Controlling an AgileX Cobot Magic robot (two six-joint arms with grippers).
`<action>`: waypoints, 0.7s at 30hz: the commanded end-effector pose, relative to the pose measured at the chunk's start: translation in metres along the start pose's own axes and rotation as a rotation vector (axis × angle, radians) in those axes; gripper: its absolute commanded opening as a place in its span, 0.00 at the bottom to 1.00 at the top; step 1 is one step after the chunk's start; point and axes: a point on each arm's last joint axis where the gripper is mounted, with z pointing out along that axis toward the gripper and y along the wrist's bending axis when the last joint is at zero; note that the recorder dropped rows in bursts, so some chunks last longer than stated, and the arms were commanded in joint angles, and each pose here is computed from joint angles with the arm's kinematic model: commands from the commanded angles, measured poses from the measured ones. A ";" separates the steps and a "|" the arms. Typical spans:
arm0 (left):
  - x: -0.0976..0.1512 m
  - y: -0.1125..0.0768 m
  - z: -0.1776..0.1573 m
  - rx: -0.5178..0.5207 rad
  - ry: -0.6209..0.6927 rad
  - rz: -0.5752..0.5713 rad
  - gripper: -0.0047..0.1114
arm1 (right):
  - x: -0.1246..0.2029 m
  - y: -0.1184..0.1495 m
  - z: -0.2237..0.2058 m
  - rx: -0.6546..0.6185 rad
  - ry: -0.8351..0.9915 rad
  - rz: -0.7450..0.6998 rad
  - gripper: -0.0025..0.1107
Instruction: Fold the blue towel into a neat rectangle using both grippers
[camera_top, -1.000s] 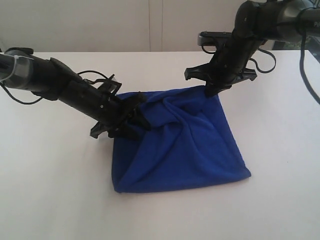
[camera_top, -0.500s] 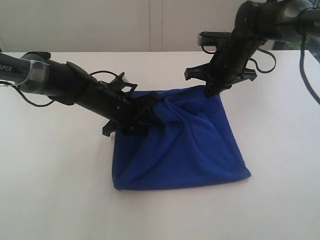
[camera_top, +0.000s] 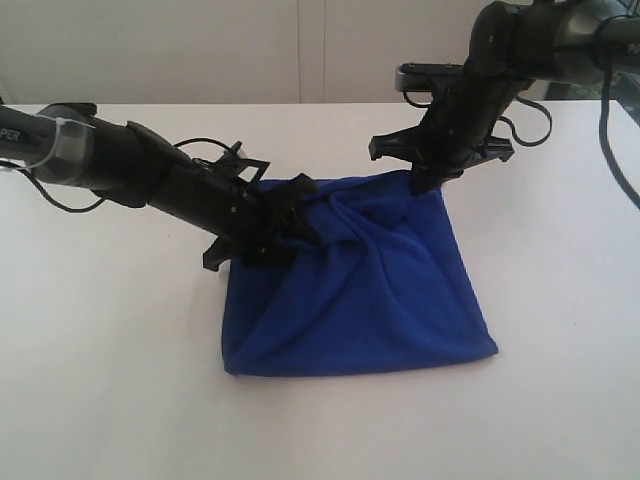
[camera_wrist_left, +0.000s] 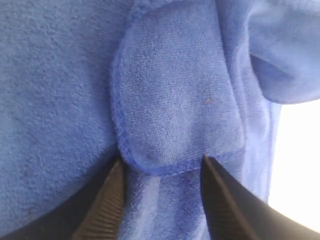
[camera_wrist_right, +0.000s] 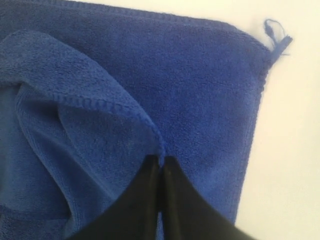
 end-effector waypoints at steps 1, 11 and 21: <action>-0.006 -0.001 -0.008 0.031 -0.013 -0.035 0.49 | -0.001 -0.001 -0.005 0.000 -0.014 0.003 0.02; -0.008 0.005 -0.003 0.049 -0.008 -0.094 0.49 | -0.001 -0.001 -0.005 0.001 -0.014 0.002 0.02; -0.008 0.005 -0.001 0.060 -0.008 -0.117 0.28 | -0.001 -0.001 -0.005 0.001 -0.016 0.002 0.02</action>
